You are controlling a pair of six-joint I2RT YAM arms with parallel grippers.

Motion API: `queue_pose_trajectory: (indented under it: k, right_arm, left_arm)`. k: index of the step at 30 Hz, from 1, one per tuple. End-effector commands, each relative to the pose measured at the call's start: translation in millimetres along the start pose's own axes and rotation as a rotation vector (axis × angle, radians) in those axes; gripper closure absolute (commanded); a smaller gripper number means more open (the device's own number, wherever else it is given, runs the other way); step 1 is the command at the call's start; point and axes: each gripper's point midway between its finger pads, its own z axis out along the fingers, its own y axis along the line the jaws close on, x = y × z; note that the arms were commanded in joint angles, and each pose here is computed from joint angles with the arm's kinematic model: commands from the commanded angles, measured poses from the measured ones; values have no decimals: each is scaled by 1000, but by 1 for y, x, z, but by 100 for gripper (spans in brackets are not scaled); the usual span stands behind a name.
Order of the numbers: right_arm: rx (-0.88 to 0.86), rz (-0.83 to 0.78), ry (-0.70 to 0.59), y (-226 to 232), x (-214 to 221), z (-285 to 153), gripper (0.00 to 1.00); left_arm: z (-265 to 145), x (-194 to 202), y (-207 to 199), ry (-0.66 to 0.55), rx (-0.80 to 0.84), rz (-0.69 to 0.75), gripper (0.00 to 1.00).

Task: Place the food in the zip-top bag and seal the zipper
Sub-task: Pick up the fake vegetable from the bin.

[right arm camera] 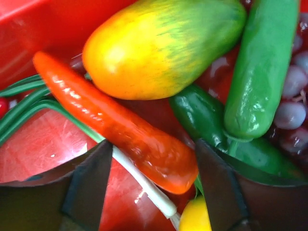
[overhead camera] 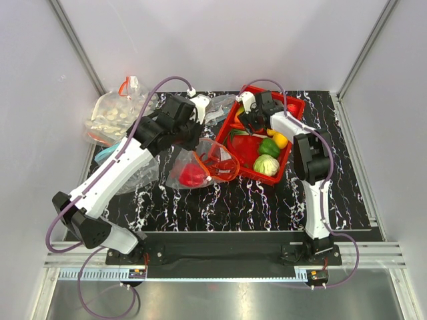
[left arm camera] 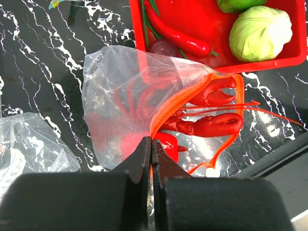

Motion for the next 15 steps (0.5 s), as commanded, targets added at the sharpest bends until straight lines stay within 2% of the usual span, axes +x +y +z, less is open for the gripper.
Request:
queue_pose_trajectory:
  k: [1,5,6,8,9,12,15]
  right_arm:
    - [-53,-4,42,6,6,4,29]
    - [-110,13,-15,20,-2,-11,39]
    - [-108,10,-47,20,-12,-22,49]
    - [-117,13,-64,23,-12,-31,58]
    - [-127,15,-105,25,-25,-44,67]
    - [-143,31,-186,29,-41,-66,67]
    - [-162,61,-201,35,-45,-75,67]
  left_arm:
    - [-14,-26,-5,-117,39,0,100]
    - [-10,-23,-3,-111,36,2,100]
    - [-11,-25,-3,-120,36,3,100]
    - [-11,-21,-1,-121,28,2,100]
    - [-13,-22,1,-132,24,3,100]
    - [-15,-20,3,-144,16,2,100]
    - [-15,-16,4,-155,15,7,100]
